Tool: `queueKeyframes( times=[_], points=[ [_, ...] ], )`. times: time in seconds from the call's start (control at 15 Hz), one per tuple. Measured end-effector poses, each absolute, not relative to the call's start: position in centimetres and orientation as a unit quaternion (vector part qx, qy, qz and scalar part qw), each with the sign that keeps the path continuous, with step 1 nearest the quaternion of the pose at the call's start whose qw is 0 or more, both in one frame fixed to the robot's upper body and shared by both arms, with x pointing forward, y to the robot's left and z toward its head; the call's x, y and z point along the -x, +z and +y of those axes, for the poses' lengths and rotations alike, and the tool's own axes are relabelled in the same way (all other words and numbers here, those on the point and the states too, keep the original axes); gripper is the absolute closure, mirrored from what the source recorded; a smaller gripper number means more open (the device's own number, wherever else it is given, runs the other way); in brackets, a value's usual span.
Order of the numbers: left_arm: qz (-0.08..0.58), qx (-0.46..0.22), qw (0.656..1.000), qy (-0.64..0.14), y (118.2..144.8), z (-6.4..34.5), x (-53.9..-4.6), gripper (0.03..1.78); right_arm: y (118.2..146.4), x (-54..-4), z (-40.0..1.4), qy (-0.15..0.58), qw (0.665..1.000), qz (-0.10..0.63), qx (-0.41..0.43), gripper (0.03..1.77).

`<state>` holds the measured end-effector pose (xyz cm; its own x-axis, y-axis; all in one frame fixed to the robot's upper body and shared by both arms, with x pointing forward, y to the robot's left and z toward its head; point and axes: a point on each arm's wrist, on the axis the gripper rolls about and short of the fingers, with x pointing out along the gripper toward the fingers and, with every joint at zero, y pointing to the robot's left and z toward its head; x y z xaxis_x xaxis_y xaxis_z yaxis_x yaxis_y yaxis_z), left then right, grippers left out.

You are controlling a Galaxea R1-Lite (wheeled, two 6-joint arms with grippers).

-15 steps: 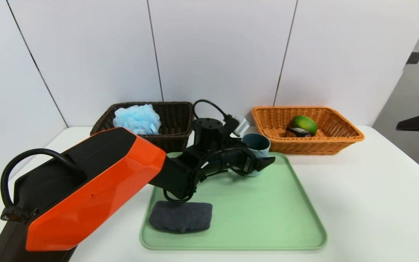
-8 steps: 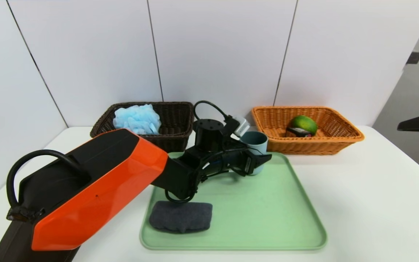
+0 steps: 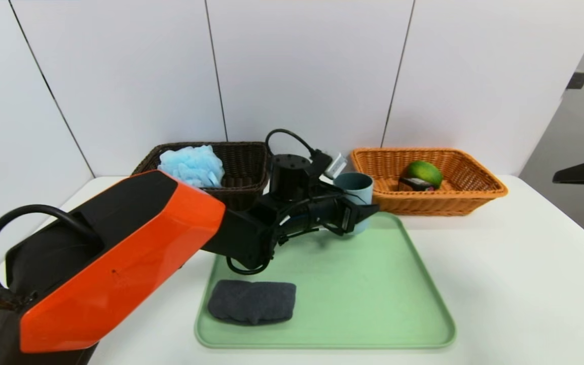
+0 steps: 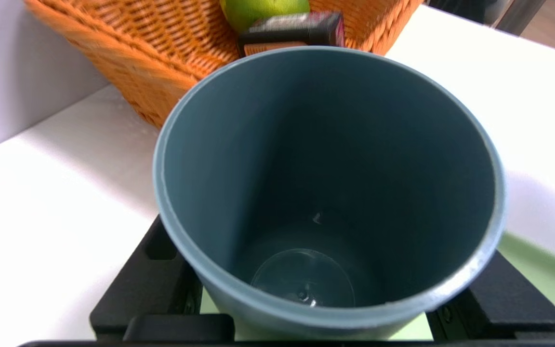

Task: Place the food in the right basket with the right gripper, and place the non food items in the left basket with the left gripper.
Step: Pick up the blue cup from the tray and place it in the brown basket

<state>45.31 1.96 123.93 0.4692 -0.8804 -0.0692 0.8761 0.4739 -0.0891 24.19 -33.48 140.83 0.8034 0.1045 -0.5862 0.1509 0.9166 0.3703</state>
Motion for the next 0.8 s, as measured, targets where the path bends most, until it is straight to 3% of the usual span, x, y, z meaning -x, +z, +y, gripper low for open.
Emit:
queueKeyframes(
  times=[0.27,0.53,0.8],
  points=[
    [0.076,0.032,0.862,-0.499,130.4,4.1,-43.5,0.63,140.7,-24.4,-33.4,-0.01,0.926,0.318,-0.206,0.09],
    [0.018,0.051,0.892,-0.449,137.8,9.3,-43.8,0.63,140.5,-24.8,-33.4,-0.009,0.924,0.323,-0.204,0.09],
    [-0.001,0.053,0.922,-0.383,139.2,15.0,-45.9,0.64,140.4,-25.1,-33.3,-0.007,0.922,0.328,-0.204,0.09]
  ],
)
